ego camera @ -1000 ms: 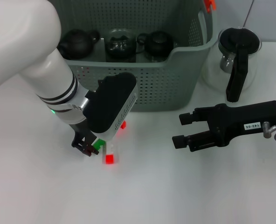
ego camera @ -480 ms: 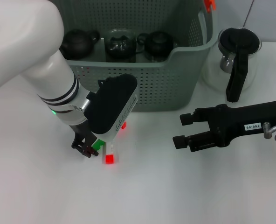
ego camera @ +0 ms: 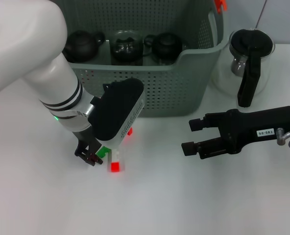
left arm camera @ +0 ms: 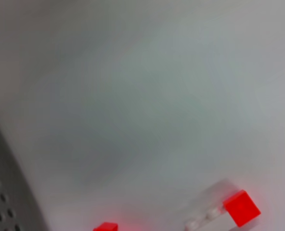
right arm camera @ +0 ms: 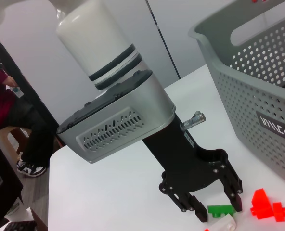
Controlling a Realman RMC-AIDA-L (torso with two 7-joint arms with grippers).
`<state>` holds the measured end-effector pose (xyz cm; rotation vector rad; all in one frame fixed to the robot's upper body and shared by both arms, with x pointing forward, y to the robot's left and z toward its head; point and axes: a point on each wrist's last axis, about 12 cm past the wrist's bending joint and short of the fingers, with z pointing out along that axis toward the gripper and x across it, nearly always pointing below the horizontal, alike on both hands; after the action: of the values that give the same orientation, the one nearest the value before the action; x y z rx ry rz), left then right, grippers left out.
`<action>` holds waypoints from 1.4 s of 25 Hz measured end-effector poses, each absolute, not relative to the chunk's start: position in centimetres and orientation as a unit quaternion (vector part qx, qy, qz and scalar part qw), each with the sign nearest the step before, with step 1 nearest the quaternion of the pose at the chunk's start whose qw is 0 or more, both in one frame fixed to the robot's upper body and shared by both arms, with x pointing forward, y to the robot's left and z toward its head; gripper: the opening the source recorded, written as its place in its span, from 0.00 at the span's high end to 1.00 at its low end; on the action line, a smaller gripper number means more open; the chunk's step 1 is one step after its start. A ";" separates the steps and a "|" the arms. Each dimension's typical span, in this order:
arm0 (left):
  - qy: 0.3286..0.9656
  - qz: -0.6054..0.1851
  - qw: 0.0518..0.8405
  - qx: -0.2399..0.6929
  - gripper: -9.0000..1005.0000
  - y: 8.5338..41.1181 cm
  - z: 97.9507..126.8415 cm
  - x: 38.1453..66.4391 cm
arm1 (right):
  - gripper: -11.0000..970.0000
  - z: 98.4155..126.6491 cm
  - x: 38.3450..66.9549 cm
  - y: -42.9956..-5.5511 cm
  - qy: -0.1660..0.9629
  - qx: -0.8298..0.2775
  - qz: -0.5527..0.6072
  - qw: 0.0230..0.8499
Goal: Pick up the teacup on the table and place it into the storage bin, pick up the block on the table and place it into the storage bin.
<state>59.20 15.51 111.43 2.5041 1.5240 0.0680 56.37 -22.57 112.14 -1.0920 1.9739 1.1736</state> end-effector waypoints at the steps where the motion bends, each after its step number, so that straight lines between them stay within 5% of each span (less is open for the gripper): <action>1: 0.517 0.023 0.104 0.849 0.47 15.5 111.4 59.2 | 0.04 112.1 56.4 -22.6 0.742 -0.410 0.441 0.295; 30: 0.518 0.028 0.093 0.850 0.50 15.3 111.3 59.5 | 0.04 112.0 56.4 -22.7 0.744 -0.407 0.439 0.296; 35: 0.523 0.028 0.095 0.846 0.57 15.2 111.4 59.6 | 0.04 112.0 56.4 -22.7 0.744 -0.407 0.439 0.296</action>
<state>59.59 15.18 111.41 2.5086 1.5516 0.0823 56.36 -22.69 112.01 -1.0825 1.9792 1.1665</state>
